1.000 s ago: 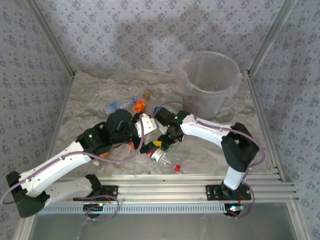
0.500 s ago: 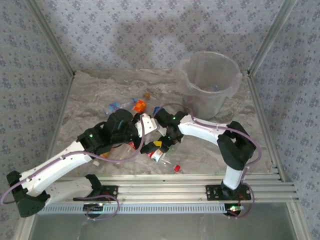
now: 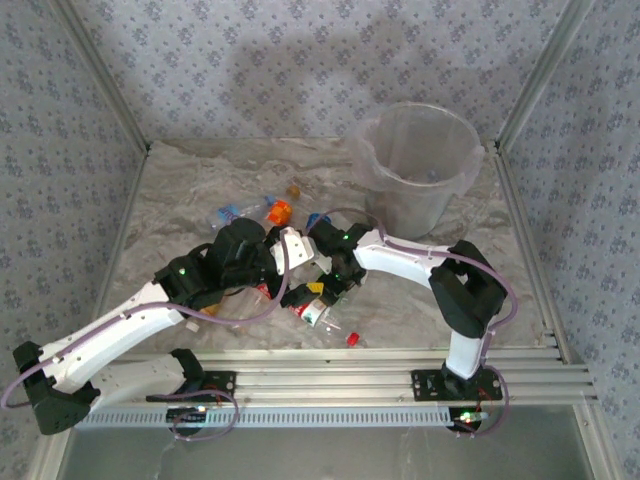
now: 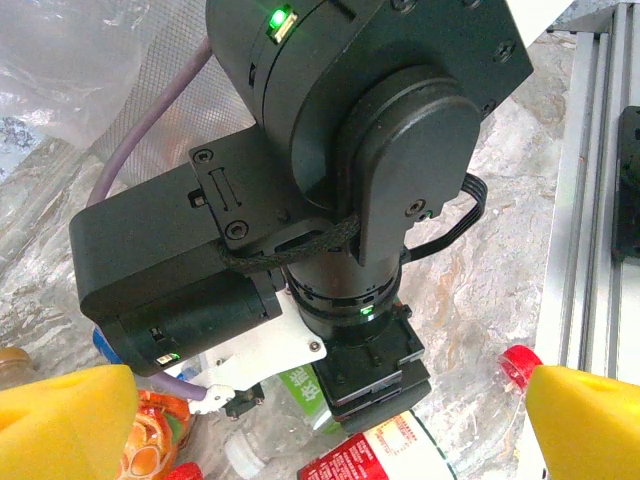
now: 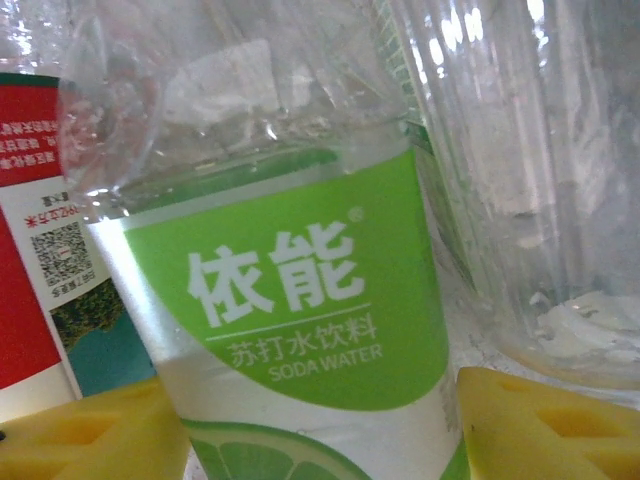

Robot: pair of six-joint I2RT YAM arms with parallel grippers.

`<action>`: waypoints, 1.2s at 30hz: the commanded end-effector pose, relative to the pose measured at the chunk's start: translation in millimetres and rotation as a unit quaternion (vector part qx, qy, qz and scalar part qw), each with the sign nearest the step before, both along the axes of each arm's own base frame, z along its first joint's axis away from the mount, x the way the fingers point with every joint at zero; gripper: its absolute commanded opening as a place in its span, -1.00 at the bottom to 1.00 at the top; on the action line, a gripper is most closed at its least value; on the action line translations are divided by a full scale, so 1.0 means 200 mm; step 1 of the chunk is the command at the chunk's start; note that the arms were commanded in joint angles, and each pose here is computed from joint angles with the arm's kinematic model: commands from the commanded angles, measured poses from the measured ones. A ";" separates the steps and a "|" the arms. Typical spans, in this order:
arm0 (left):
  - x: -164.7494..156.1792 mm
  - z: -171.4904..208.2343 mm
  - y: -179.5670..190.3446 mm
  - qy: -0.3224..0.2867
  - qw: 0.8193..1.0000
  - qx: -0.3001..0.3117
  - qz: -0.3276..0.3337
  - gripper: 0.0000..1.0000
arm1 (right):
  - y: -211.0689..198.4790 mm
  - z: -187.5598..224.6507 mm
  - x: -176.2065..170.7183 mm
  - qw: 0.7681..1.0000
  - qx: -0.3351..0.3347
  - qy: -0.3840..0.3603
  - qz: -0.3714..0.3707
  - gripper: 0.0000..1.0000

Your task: Put the plastic bottles in the bin

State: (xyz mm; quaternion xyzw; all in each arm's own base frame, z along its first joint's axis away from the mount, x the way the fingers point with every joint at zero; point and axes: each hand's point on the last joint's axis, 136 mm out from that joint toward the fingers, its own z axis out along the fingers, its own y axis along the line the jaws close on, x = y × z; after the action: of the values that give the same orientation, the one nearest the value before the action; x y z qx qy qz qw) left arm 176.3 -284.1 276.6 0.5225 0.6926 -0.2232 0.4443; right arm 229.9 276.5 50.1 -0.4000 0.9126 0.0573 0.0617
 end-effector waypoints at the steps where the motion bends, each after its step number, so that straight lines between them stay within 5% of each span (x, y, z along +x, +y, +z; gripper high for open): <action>1: -0.03 0.04 -0.02 -0.001 1.000 -0.016 -0.013 0.99 | 0.02 0.01 0.00 1.000 -0.004 -0.003 0.017 0.38; 22: -0.03 0.08 -0.02 -0.009 0.999 -0.033 -0.009 0.99 | 0.01 0.20 -0.03 1.000 0.017 -0.021 0.015 0.17; 36: -0.01 0.18 0.05 -0.045 0.996 -0.074 0.021 0.99 | -0.03 0.47 0.01 0.993 0.103 -0.047 -0.030 0.16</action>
State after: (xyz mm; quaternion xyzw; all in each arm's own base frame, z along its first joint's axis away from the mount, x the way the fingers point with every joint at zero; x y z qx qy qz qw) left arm 173.7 -275.8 298.5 0.4992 0.6752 -0.2351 0.4895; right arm 231.4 269.4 116.6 -0.3836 0.9094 0.1007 0.1254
